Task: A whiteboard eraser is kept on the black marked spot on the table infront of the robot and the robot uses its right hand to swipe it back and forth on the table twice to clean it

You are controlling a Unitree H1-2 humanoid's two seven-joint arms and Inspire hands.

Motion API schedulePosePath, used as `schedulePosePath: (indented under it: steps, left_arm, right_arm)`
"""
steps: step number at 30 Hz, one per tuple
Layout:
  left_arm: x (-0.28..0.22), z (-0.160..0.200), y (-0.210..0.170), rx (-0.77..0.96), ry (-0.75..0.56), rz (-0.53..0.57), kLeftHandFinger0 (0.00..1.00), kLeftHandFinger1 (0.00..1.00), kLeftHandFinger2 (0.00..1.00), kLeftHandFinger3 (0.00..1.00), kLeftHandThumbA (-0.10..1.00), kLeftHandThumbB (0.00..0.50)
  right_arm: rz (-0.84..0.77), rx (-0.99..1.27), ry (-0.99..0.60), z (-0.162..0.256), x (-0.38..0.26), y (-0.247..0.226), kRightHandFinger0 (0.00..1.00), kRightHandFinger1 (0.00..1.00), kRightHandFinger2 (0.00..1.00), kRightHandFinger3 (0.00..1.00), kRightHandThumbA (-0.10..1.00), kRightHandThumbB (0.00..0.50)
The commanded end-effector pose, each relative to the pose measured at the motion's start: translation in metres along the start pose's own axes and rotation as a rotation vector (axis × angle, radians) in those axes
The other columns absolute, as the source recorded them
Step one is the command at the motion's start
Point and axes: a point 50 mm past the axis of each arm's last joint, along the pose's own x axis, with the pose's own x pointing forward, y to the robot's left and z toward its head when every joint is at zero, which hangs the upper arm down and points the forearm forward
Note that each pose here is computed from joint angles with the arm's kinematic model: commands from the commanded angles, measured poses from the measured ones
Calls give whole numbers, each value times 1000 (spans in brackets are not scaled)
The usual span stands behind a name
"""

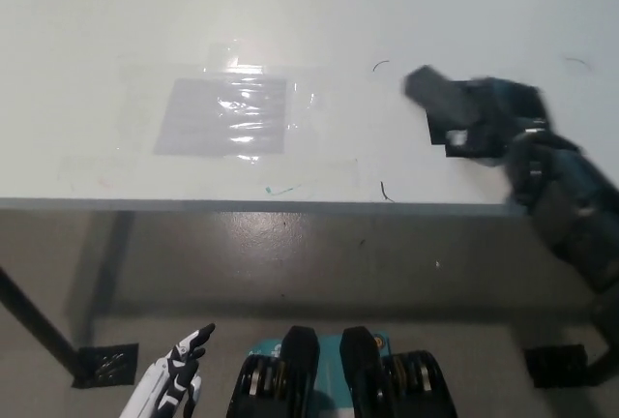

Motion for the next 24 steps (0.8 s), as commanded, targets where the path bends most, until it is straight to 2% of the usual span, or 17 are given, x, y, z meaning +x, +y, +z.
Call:
schedulePosePath:
  steps: [1,3,4,6,8,9,10,11,12,14,15,17,18,20,21,22,24]
  left_arm:
    - [1,7,1,16,-35,-8,1000,1000,1000,1000,1000,500]
    - [2,6,1,7,-33,-8,1000,1000,1000,1000,1000,500]
    - [2,6,1,7,-34,-9,1000,1000,1000,1000,1000,500]
    - [3,6,1,21,-40,-9,1000,1000,1000,1000,1000,500]
    - [3,6,3,28,-44,-6,1000,1000,1000,1000,1000,500]
    - [3,7,3,31,-47,-7,1000,1000,1000,1000,1000,500]
    - [4,7,3,31,-48,-8,1000,1000,1000,1000,1000,500]
    - [4,7,4,30,-48,-8,1000,1000,1000,1000,1000,500]
    - [4,7,4,28,-46,-9,1000,1000,1000,1000,1000,500]
    - [4,7,4,29,-44,-9,1000,1000,1000,1000,1000,500]
    - [4,7,5,31,-44,-10,1000,1000,1000,1000,1000,500]
    - [4,6,4,31,-45,-12,1000,1000,1000,1000,1000,500]
    - [4,6,4,30,-40,-12,1000,1000,1000,1000,1000,500]
    - [3,6,4,26,-34,-14,1000,1000,1000,1000,1000,500]
    - [3,5,4,25,-35,-13,1000,1000,1000,1000,1000,500]
    - [4,6,3,27,-37,-13,1000,1000,1000,1000,1000,500]
    - [5,6,4,36,-38,-14,1000,1000,1000,1000,1000,500]
  right_arm:
    - [-5,-27,260,-112,-13,-24,374,537,676,770,-91,215]
    - [-1,-23,313,-126,-15,-31,247,443,636,881,-90,176]
    - [-12,-1,329,-131,-16,-35,188,349,545,971,-99,170]
    - [-41,-14,345,-145,-19,-41,6,145,369,1000,-100,185]
    - [-37,-45,368,-154,-21,-46,183,358,533,1000,-32,179]
    - [-49,-52,369,-159,-23,-47,367,574,707,1000,84,191]
    - [-54,-54,369,-160,-24,-47,425,647,790,1000,103,192]
    - [-58,-58,381,-162,-24,-48,428,649,795,1000,139,203]
    - [-58,-39,400,-161,-23,-50,437,632,789,966,58,191]
    - [-59,-36,399,-160,-23,-49,394,601,743,909,-1,189]
    - [-59,-35,397,-159,-23,-49,399,606,746,919,-10,186]
    - [-54,-40,388,-156,-22,-48,328,525,684,992,-18,179]
    - [-43,-42,381,-154,-22,-46,234,423,605,1000,-16,161]
    - [-48,-1,348,-146,-19,-42,56,212,411,1000,-40,194]
    - [-47,20,345,-137,-17,-40,2,132,352,1000,-68,188]
    - [-41,31,344,-130,-15,-40,5,138,354,1000,-36,194]
    - [-12,27,302,-106,-8,-38,23,192,407,1000,-93,189]
